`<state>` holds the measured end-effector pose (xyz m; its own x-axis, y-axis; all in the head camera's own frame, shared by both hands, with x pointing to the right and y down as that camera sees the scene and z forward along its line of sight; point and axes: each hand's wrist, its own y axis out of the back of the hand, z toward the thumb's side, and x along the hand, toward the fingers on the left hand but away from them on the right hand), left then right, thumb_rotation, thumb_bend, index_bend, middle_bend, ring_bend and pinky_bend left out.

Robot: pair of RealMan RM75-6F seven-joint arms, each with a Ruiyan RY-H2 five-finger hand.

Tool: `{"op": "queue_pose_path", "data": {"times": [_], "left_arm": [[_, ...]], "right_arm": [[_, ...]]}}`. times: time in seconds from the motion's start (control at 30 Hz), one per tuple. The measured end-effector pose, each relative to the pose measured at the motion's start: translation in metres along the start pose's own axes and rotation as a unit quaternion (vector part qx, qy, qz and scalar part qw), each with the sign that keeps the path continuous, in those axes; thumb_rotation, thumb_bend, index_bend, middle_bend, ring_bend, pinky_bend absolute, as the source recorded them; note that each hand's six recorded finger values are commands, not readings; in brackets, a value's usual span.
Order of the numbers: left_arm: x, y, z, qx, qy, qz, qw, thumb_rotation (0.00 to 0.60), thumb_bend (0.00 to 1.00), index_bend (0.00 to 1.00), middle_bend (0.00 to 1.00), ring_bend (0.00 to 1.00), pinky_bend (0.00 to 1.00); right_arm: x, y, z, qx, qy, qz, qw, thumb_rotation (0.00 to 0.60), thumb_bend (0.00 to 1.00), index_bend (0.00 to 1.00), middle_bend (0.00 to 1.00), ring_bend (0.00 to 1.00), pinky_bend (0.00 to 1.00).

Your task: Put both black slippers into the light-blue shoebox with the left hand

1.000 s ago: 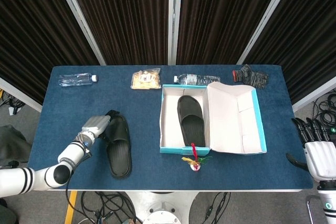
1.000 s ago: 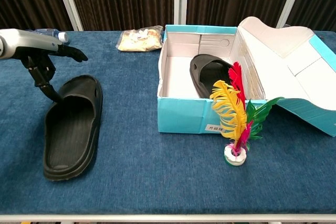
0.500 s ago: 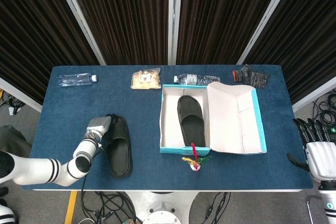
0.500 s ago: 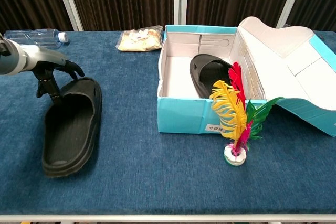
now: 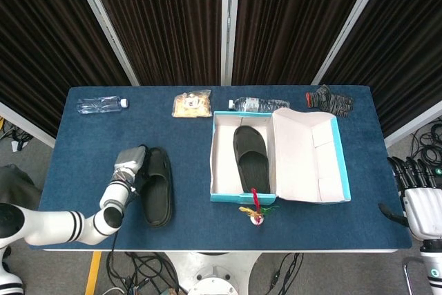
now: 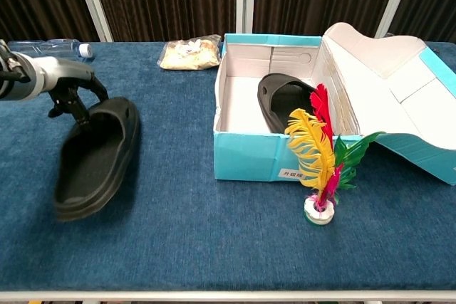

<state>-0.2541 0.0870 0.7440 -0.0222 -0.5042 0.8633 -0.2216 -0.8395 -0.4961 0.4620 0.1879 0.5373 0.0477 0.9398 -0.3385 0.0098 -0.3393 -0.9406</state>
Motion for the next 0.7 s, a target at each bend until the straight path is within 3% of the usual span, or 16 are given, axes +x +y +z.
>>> {"op": "queue_pose_path", "data": {"times": [0.13, 0.3, 0.43, 0.6, 0.7], "left_arm": [[-0.007, 0.020, 0.000, -0.055, -0.033, 0.030, 0.9975, 0.600, 0.02, 0.54, 0.53, 0.87, 0.79], [-0.019, 0.056, 0.008, -0.136, -0.095, 0.077, 0.9830, 0.600, 0.02, 0.54, 0.53, 0.79, 0.79], [-0.030, 0.078, 0.028, -0.209, -0.158, 0.092, 0.9606, 0.600, 0.02, 0.54, 0.53, 0.72, 0.79], [-0.040, 0.097, 0.073, -0.285, -0.249, 0.073, 0.9227, 0.600, 0.02, 0.54, 0.52, 0.64, 0.74], [-0.036, 0.094, 0.098, -0.296, -0.279, 0.061, 0.9113, 0.600, 0.02, 0.54, 0.51, 0.56, 0.68]], "right_arm": [[-0.001, 0.001, 0.001, 0.002, 0.001, -0.001, 1.0000, 0.600, 0.07, 0.00, 0.10, 0.00, 0.05], [-0.001, 0.001, 0.002, 0.004, 0.001, -0.001, 1.0000, 0.600, 0.07, 0.00, 0.10, 0.00, 0.05], [-0.002, 0.002, 0.004, 0.005, 0.002, -0.001, 1.0000, 0.600, 0.07, 0.00, 0.10, 0.00, 0.05], [-0.003, 0.004, 0.006, 0.009, 0.003, -0.002, 0.9999, 0.600, 0.07, 0.00, 0.10, 0.00, 0.05], [-0.003, 0.005, 0.007, 0.011, 0.004, -0.002, 0.9999, 0.600, 0.07, 0.00, 0.10, 0.00, 0.05]]}}
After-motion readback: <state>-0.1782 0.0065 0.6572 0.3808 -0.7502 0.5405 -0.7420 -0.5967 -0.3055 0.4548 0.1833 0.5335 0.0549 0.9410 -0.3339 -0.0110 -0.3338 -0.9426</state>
